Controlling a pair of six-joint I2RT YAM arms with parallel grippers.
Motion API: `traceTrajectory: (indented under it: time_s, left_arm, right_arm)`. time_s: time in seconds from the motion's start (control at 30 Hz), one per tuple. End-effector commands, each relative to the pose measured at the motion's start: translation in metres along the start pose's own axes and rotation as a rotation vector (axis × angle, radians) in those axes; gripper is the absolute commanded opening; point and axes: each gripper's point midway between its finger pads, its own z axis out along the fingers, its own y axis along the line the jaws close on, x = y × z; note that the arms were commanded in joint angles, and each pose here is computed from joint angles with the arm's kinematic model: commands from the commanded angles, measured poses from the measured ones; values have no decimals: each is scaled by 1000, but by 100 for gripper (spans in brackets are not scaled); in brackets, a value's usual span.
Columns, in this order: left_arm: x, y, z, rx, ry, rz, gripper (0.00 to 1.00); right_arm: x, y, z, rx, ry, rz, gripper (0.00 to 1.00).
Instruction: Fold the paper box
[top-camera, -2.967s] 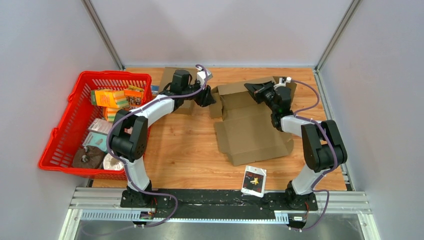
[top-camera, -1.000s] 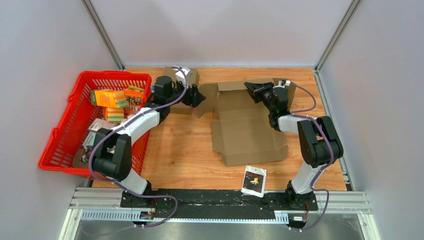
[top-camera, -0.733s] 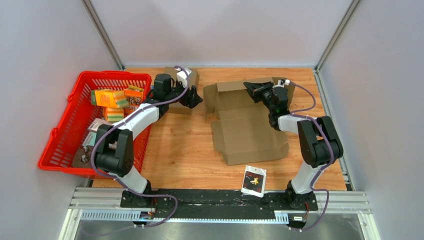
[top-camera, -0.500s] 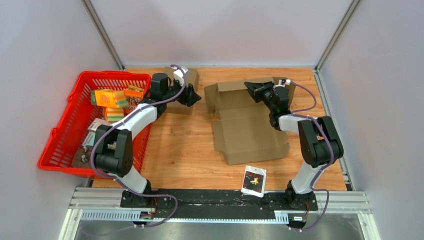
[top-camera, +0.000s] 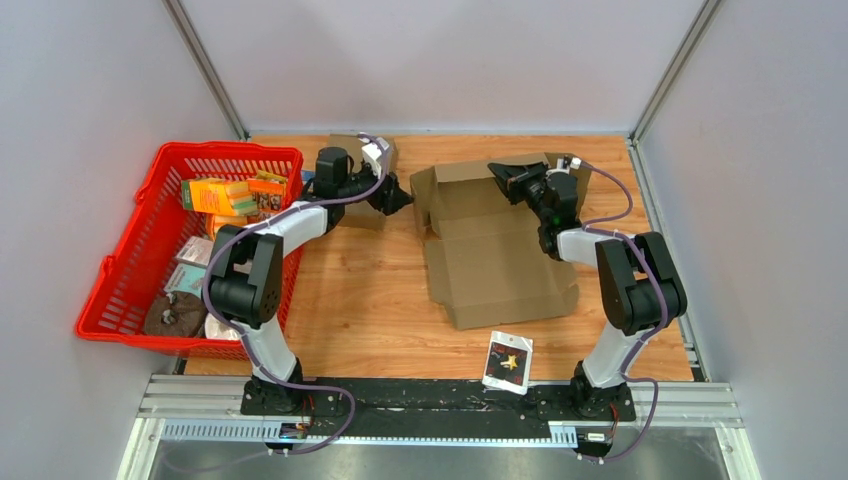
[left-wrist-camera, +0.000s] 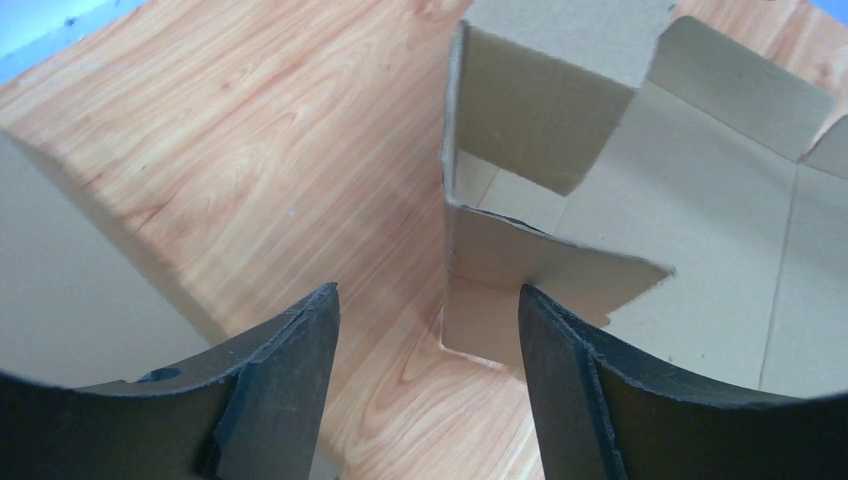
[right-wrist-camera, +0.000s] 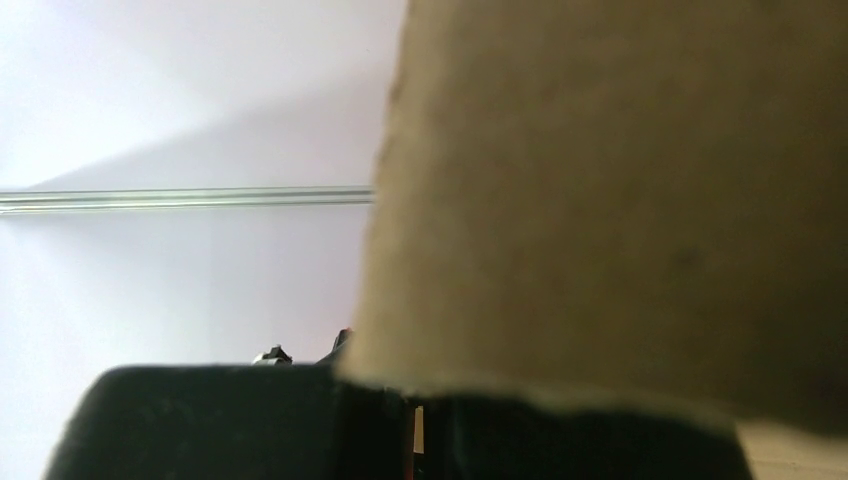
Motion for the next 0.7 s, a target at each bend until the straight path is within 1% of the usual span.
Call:
traceTrajectory:
  time_s: [0.0,0.13,0.3,0.4,0.43,0.47,0.6,0.67]
  left_arm:
    - [-35,-21,8,142,-166,178,75]
    - [-29,-26,19,184,-147,178,76]
    - [-30,-44,26,200,-147,200,70]
    - [-32,-55,30,204,-148,201,63]
    - [-31,-54,31,184,-147,196,54]
    - [-32,-57,32,177,-148,189,50]
    - [-40,-70,37,169,-176,176,45]
    - [-43,-73,39,152,-179,144,43]
  right_arm:
    - [-2,24,6,-57,-4,-35,1]
    - [0,23,7,-54,-2,-34,1]
    - [2,22,7,-55,-11,-23,1]
    - [6,23,9,-59,-10,-21,0]
    - [6,23,10,-64,-13,-19,0]
    - [8,24,9,-68,-12,-16,0]
    - [11,21,7,-66,-19,-5,0]
    - [14,20,7,-63,-19,-6,0]
